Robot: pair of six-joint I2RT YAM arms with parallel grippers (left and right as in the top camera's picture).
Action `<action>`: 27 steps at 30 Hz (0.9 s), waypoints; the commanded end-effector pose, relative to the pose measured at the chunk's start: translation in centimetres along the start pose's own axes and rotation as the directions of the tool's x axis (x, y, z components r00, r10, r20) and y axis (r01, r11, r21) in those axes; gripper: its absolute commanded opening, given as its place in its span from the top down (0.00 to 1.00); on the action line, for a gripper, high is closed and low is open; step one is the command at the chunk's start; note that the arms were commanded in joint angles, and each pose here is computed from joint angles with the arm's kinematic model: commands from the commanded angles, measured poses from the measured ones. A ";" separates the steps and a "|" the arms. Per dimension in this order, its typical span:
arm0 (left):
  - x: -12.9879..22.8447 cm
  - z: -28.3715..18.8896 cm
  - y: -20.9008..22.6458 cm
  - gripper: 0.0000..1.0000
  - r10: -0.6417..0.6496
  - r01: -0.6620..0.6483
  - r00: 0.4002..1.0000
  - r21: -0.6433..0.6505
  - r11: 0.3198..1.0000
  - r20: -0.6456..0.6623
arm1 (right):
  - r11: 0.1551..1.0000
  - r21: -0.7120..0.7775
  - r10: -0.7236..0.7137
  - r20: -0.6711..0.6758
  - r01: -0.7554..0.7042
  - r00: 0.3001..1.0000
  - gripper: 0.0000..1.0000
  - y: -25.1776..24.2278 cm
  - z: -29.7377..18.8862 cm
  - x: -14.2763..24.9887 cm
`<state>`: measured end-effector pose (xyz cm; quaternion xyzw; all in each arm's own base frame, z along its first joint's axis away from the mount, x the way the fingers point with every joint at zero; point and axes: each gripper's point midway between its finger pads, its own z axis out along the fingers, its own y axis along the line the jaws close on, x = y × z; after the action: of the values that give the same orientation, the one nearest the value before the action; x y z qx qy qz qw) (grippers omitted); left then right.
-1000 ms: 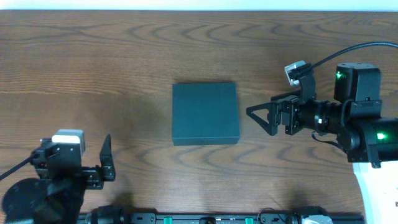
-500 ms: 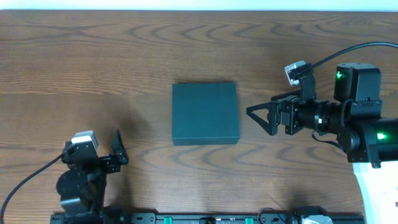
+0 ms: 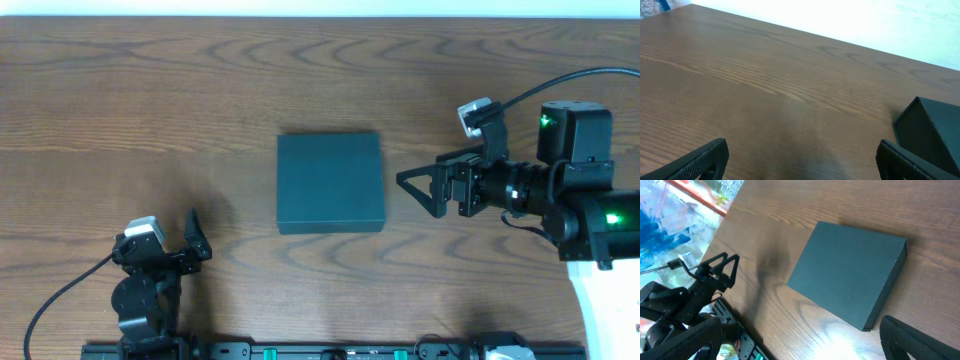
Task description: Pack container
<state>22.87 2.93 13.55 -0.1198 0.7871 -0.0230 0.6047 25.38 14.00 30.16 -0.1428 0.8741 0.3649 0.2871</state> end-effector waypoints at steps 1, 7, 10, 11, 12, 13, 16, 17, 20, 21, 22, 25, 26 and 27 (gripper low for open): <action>0.9 0.3 0.6 0.05 -0.014 0.013 1.000 -0.025 1.000 -0.014 | 1.000 -0.012 -0.020 0.000 0.020 1.000 0.01 0.4 0.0 -0.1; 0.9 0.3 0.9 0.05 0.024 -0.024 1.000 -0.042 0.999 -0.014 | 1.000 -0.012 -0.020 0.000 0.020 1.000 0.01 0.4 0.0 -0.1; 0.9 0.3 0.9 0.05 0.024 -0.024 1.000 -0.042 0.999 -0.014 | 1.000 -0.012 -0.020 0.000 0.020 1.000 0.01 0.4 0.0 -0.1; 0.9 0.3 0.9 0.05 0.024 -0.024 1.000 -0.042 0.999 -0.014 | 1.000 -0.012 -0.020 0.000 0.020 1.000 0.01 0.4 0.0 -0.1; 0.9 0.3 0.9 0.05 0.024 -0.024 1.000 -0.042 0.999 -0.014 | 1.000 -0.012 -0.020 0.000 0.020 1.000 0.01 0.4 0.0 -0.1; 0.9 0.3 0.9 0.05 0.024 -0.024 1.000 -0.042 0.999 -0.014 | 1.000 -0.012 -0.020 0.000 0.020 1.000 0.01 0.4 0.0 -0.1; 0.9 0.3 0.9 0.05 0.024 -0.024 1.000 -0.042 0.999 -0.014 | 1.000 -0.012 -0.020 0.000 0.020 1.000 0.01 0.4 0.0 -0.1; 0.9 0.3 0.9 0.05 0.024 -0.024 1.000 -0.042 0.999 -0.014 | 1.000 -0.012 -0.020 0.000 0.020 1.000 0.01 0.4 0.0 -0.1; 0.9 0.3 0.9 0.05 0.024 -0.024 1.000 -0.042 0.999 -0.014 | 1.000 -0.012 -0.020 0.000 0.020 1.000 0.01 0.4 0.0 -0.1; 0.9 0.3 0.9 0.05 0.024 -0.024 1.000 -0.042 0.999 -0.014 | 1.000 -0.012 -0.020 0.000 0.020 1.000 0.01 0.4 0.0 -0.1; 0.9 0.3 0.9 0.05 0.024 -0.024 1.000 -0.042 0.999 -0.014 | 1.000 -0.012 -0.020 0.000 0.020 1.000 0.01 0.4 0.0 -0.1; 0.9 0.3 0.9 0.05 0.024 -0.024 1.000 -0.042 0.999 -0.014 | 1.000 -0.012 -0.020 0.000 0.020 1.000 0.01 0.4 0.0 -0.1; 0.9 0.3 0.9 0.05 0.024 -0.024 1.000 -0.042 0.999 -0.014 | 1.000 -0.012 -0.020 0.000 0.020 1.000 0.01 0.4 0.0 -0.1; 0.9 0.3 0.9 0.05 0.024 -0.024 1.000 -0.042 0.999 -0.014 | 1.000 -0.012 -0.020 0.000 0.020 1.000 0.01 0.4 0.0 -0.1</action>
<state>22.84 3.12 13.55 -0.1198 0.7871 -0.0161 0.6048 25.39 14.00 30.16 -0.1429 0.8741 0.3647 0.2874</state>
